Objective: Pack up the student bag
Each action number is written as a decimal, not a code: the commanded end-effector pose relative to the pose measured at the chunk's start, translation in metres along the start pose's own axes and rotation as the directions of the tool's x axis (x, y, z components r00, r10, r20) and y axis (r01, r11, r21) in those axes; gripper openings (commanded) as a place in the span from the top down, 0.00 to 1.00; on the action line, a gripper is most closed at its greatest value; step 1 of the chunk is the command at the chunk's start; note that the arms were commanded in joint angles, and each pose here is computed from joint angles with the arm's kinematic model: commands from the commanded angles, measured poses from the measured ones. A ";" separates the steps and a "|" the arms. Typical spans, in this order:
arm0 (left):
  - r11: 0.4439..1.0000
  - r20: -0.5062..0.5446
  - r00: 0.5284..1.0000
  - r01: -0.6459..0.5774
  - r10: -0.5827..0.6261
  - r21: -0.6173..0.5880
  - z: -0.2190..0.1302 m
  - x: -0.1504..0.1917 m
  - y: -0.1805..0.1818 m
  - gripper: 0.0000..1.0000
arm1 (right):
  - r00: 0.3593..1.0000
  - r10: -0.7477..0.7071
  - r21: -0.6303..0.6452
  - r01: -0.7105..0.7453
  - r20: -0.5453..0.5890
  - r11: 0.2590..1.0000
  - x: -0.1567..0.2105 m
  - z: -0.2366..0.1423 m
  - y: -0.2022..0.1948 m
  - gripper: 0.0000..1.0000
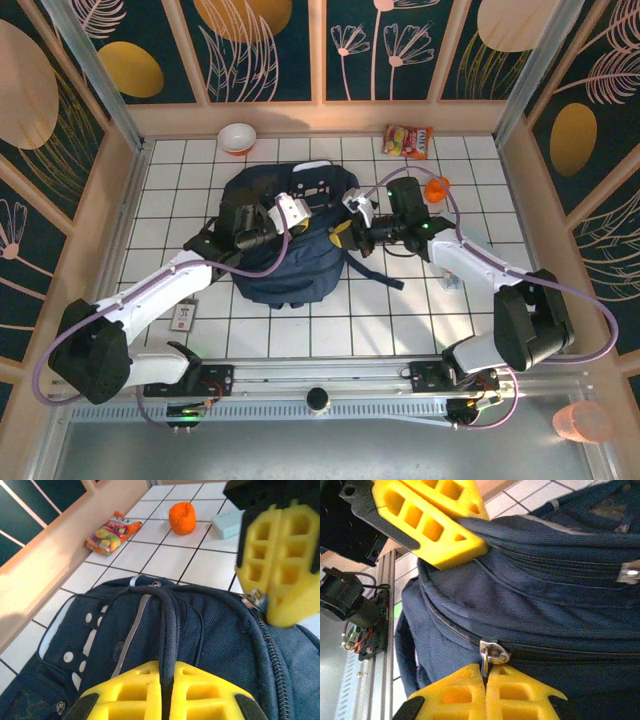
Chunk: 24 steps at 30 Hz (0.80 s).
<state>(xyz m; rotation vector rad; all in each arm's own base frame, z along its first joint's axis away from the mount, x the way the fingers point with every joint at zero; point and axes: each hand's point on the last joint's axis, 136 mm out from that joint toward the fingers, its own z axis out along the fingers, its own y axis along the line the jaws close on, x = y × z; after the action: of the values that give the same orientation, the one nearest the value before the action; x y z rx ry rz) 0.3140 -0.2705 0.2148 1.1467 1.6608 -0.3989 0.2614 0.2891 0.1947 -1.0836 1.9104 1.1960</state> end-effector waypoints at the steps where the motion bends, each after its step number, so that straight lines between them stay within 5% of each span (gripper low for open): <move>1: 0.985 0.052 0.998 0.050 -0.042 -0.165 0.003 -0.024 0.037 1.00 | 0.994 0.110 -0.016 -0.110 -0.004 0.994 -0.003 0.001 0.024 1.00; 11: 0.940 0.116 0.968 0.244 -0.222 -0.237 0.018 -0.031 0.048 1.00 | 0.925 0.377 0.020 -0.378 0.034 0.926 -0.003 0.010 0.053 1.00; 24: 0.804 0.249 0.807 0.578 -0.536 -0.143 0.034 -0.051 0.046 1.00 | 0.689 0.698 0.108 -0.723 0.194 0.683 0.003 0.025 0.045 1.00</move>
<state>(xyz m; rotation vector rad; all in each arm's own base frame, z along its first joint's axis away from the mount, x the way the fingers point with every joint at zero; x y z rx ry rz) 0.3395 -0.3027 0.2009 0.6783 1.9207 -0.6345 0.2404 0.3121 0.1896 -0.1827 2.3422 1.2800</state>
